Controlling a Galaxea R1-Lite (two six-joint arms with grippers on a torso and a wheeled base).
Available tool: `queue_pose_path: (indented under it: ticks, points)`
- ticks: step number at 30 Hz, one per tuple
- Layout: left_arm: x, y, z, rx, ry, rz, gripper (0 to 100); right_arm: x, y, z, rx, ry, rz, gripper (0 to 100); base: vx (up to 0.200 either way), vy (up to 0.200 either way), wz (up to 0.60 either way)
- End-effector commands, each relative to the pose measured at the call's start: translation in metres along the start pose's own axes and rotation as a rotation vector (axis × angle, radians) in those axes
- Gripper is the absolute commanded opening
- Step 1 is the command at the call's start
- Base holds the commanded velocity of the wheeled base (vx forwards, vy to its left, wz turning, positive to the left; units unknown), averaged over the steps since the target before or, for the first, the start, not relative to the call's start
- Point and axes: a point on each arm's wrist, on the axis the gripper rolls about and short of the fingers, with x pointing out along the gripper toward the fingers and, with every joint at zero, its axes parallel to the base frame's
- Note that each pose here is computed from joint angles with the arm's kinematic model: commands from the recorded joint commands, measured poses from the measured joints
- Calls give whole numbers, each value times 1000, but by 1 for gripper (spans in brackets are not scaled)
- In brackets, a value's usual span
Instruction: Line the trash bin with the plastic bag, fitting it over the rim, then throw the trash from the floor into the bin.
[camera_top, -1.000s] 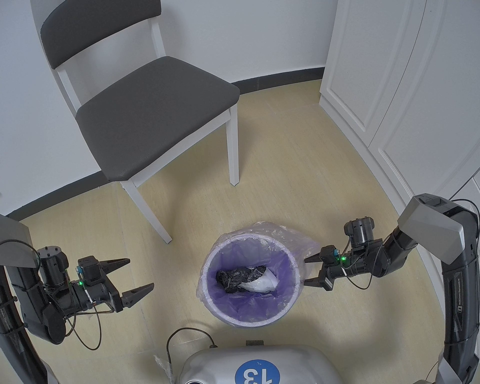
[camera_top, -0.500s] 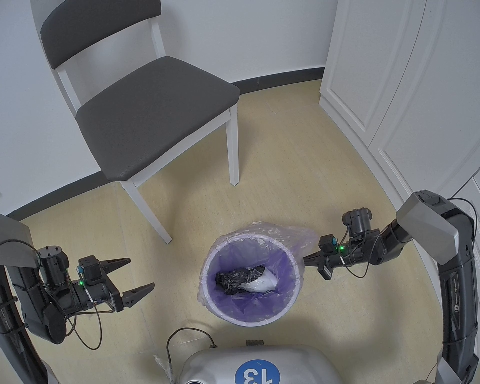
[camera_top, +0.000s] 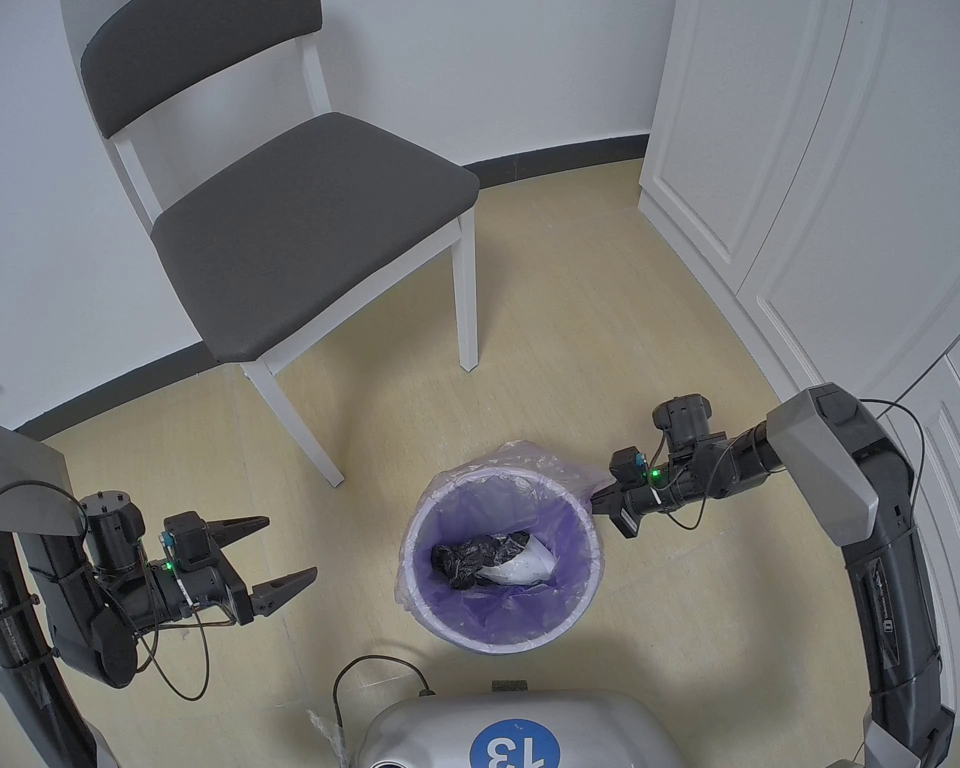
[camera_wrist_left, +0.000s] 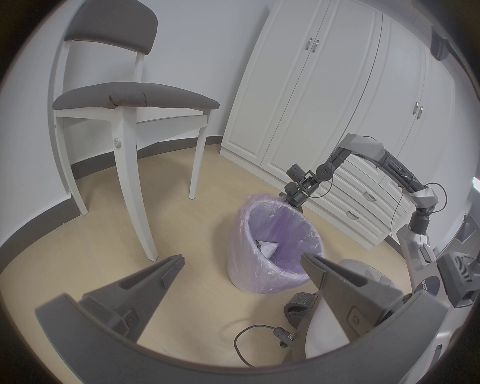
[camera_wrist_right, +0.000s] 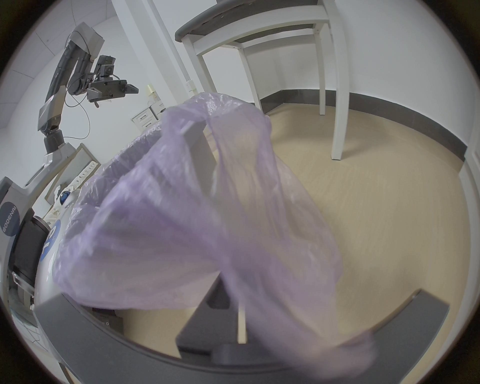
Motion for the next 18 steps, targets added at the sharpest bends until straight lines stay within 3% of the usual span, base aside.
queue_pose_path:
  ticks: [1,10,18]
  points:
    - [7,-1,0,13,-8,-17,100,33,4,2,1,20,60,0,0,0,0]
    - [8,-2,-2,9,-2,-22,100,49,9,-14,34,54,97,0,0,0,0]
    - [7,-1,-2,7,-1,-18,100,46,4,-18,23,43,76,0,0,0,0]
